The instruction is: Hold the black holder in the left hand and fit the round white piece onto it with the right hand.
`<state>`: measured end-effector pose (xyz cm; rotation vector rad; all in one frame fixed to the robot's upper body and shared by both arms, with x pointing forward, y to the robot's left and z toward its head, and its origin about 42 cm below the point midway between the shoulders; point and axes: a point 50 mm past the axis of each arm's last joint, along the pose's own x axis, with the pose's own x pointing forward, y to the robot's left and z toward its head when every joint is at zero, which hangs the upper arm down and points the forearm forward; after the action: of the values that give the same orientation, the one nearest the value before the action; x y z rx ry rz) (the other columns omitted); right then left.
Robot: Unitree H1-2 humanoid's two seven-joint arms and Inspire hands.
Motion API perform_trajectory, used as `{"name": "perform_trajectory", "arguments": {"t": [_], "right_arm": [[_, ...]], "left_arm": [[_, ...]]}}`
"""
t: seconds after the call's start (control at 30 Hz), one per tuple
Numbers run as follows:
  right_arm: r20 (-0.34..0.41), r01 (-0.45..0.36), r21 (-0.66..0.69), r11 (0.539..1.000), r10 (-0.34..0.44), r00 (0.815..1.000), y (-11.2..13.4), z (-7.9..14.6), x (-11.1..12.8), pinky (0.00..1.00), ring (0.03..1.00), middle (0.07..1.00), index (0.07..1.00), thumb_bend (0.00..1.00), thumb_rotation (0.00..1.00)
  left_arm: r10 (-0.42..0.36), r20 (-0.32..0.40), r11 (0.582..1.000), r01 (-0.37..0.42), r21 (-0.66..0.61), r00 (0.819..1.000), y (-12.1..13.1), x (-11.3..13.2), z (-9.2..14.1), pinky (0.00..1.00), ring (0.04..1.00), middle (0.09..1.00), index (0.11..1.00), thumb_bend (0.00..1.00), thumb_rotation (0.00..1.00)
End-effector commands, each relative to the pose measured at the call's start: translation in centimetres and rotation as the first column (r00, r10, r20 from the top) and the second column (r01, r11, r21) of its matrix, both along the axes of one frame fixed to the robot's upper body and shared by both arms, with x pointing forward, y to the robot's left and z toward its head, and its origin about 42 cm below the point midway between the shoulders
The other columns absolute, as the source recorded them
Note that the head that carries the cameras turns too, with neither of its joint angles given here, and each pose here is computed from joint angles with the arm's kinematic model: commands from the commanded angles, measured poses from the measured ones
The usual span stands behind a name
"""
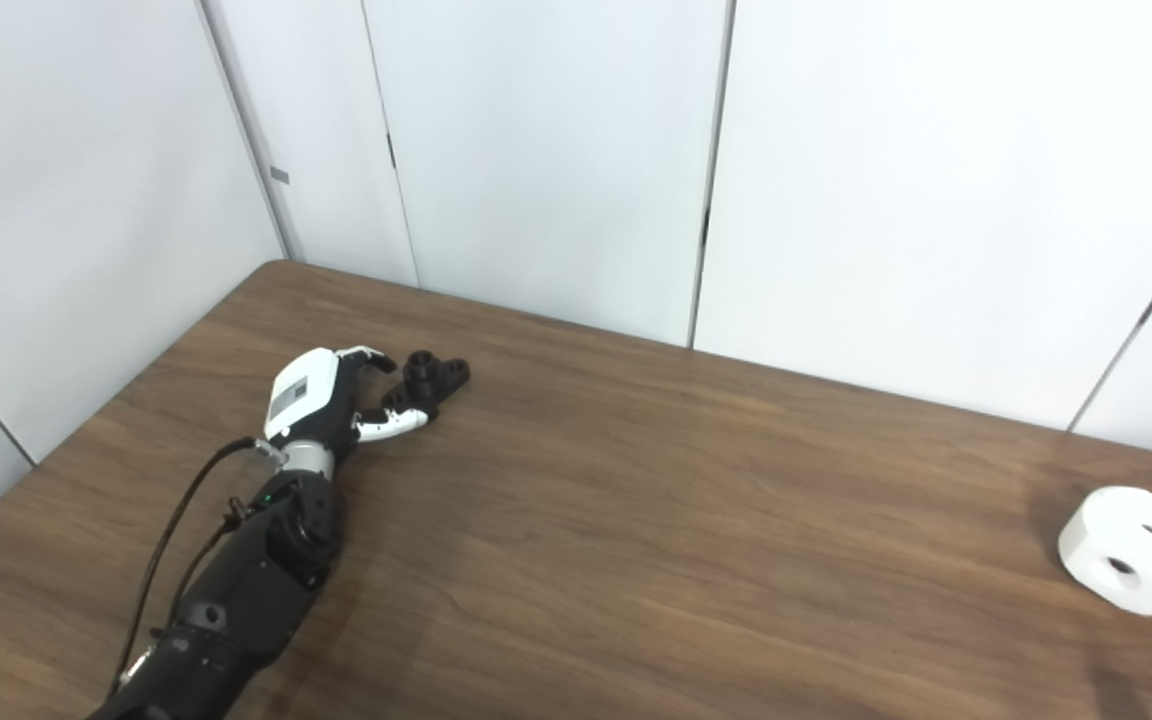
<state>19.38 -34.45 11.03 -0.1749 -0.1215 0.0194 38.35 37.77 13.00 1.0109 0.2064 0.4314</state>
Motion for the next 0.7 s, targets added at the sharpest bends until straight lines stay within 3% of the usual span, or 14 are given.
{"name": "perform_trajectory", "arguments": {"t": [0.0, 0.27, 0.33, 0.37, 0.43, 0.67], "right_arm": [[-0.093, 0.032, 0.074, 0.997, -0.025, 0.995, 1.4, -3.0, -1.9, 1.00, 1.000, 0.989, 0.996, 0.61, 1.00], [-0.086, 0.032, 0.081, 0.996, -0.025, 0.996, 1.6, -2.7, -1.9, 1.00, 1.000, 0.981, 0.992, 0.59, 1.00], [-0.088, 0.031, 0.077, 0.997, -0.025, 0.996, 1.6, -2.7, -1.9, 1.00, 1.000, 0.984, 0.995, 0.60, 1.00], [-0.089, 0.031, 0.076, 0.997, -0.024, 0.996, 1.6, -2.7, -1.9, 1.00, 1.000, 0.985, 0.997, 0.60, 1.00], [-0.090, 0.032, 0.072, 0.997, -0.026, 0.996, 1.6, -2.7, -1.9, 1.00, 1.000, 0.986, 0.997, 0.59, 1.00], [-0.097, 0.037, 0.071, 0.997, -0.031, 0.995, 1.5, -2.6, -1.8, 1.00, 1.000, 0.984, 0.994, 0.62, 1.00]], "left_arm": [[-0.010, 0.025, 1.000, 0.009, 0.016, 1.000, 0.3, 1.1, 1.2, 0.90, 0.890, 0.839, 0.679, 0.86, 0.35], [-0.012, 0.021, 1.000, 0.011, 0.028, 1.000, 0.2, 0.7, 1.0, 0.94, 0.900, 0.832, 0.587, 0.84, 0.30], [-0.014, 0.028, 0.999, 0.013, 0.037, 1.000, 0.2, 0.5, 1.0, 0.95, 0.895, 0.825, 0.552, 0.82, 0.25], [-0.016, 0.028, 0.999, 0.015, 0.044, 0.999, 0.2, 0.4, 1.0, 0.96, 0.898, 0.824, 0.520, 0.67, 0.16], [-0.020, 0.030, 0.998, 0.018, 0.057, 0.999, 0.3, 0.2, 0.9, 0.96, 0.896, 0.819, 0.493, 0.56, 0.09], [-0.029, 0.035, 0.998, 0.026, 0.058, 0.999, 0.2, 0.0, 0.7, 0.95, 0.889, 0.792, 0.486, 0.52, 0.06]]}}
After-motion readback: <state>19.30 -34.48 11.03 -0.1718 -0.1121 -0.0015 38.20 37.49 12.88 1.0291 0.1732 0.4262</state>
